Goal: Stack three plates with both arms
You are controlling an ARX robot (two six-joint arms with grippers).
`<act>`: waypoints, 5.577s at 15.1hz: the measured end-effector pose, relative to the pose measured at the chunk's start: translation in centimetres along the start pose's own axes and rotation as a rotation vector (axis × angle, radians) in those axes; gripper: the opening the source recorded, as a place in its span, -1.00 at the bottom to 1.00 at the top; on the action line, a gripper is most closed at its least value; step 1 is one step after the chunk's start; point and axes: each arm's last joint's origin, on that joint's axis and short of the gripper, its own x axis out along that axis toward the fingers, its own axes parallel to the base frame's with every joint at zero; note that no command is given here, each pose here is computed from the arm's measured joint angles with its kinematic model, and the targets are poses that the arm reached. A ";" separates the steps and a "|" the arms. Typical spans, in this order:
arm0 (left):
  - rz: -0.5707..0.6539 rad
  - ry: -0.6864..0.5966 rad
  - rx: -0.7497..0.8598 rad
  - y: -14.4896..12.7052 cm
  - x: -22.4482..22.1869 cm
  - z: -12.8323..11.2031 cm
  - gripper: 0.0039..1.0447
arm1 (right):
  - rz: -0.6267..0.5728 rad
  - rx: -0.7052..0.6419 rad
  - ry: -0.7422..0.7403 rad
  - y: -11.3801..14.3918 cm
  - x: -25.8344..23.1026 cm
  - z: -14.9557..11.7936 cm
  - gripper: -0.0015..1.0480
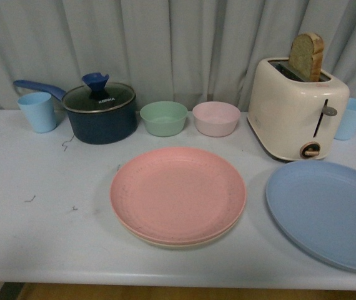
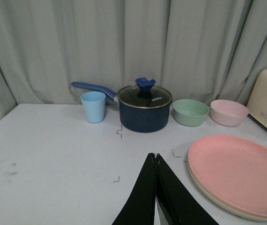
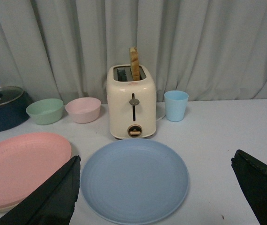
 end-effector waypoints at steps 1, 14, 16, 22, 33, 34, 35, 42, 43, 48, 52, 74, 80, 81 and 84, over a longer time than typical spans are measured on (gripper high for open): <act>0.000 0.000 0.000 0.0 -0.1 0.0 -0.97 | 0.000 0.000 0.000 0.0 0.0 0.0 0.87; 0.000 0.011 0.000 0.0 -1.3 -0.3 0.80 | 0.171 0.124 0.614 -2.4 6.6 1.5 0.87; 0.000 0.011 0.001 0.0 -1.3 -0.3 0.87 | 0.108 0.066 0.685 -4.3 10.5 0.6 0.87; 0.000 0.011 0.001 0.0 -1.3 -0.3 0.88 | 0.016 0.021 0.824 -10.0 19.0 -3.9 0.87; 0.000 0.011 0.001 0.0 -1.3 -0.3 0.88 | -0.079 0.059 0.885 -9.7 25.5 -11.1 0.54; 0.000 0.011 0.001 0.0 -1.3 -0.3 0.88 | -0.086 0.055 0.887 -9.8 25.6 -11.3 0.36; 0.000 0.011 0.001 0.0 -1.3 -0.3 0.88 | -0.084 0.051 0.887 -9.6 25.8 -11.3 0.19; 0.000 0.011 0.001 0.0 -1.3 -0.3 0.88 | -0.080 0.092 0.847 -10.3 24.7 -9.5 -0.94; 0.001 0.011 0.001 0.0 -1.3 -0.3 0.88 | -0.084 0.098 0.839 -10.3 23.7 -8.3 -0.94; 0.000 0.011 0.001 0.0 -1.3 -0.3 0.88 | 0.024 0.112 0.712 -8.4 20.6 -1.5 -0.94; 0.000 0.011 0.001 0.0 -1.3 -0.3 0.88 | 0.172 0.178 0.565 -3.0 22.6 1.6 -0.94; 0.002 0.011 0.001 0.0 -1.3 -0.3 0.88 | 0.037 0.123 0.247 9.6 25.3 -6.9 -0.16; 0.000 0.011 0.001 0.0 -1.3 -0.3 0.88 | 0.012 -0.006 0.088 3.5 15.1 -3.6 -0.96; 0.000 0.011 0.001 0.0 -1.3 -0.3 0.88 | -0.003 -0.002 0.062 2.9 14.1 -3.0 -0.96; 0.000 0.011 0.001 0.0 -1.3 -0.3 0.88 | -0.002 0.003 0.019 1.8 11.2 -1.8 -0.96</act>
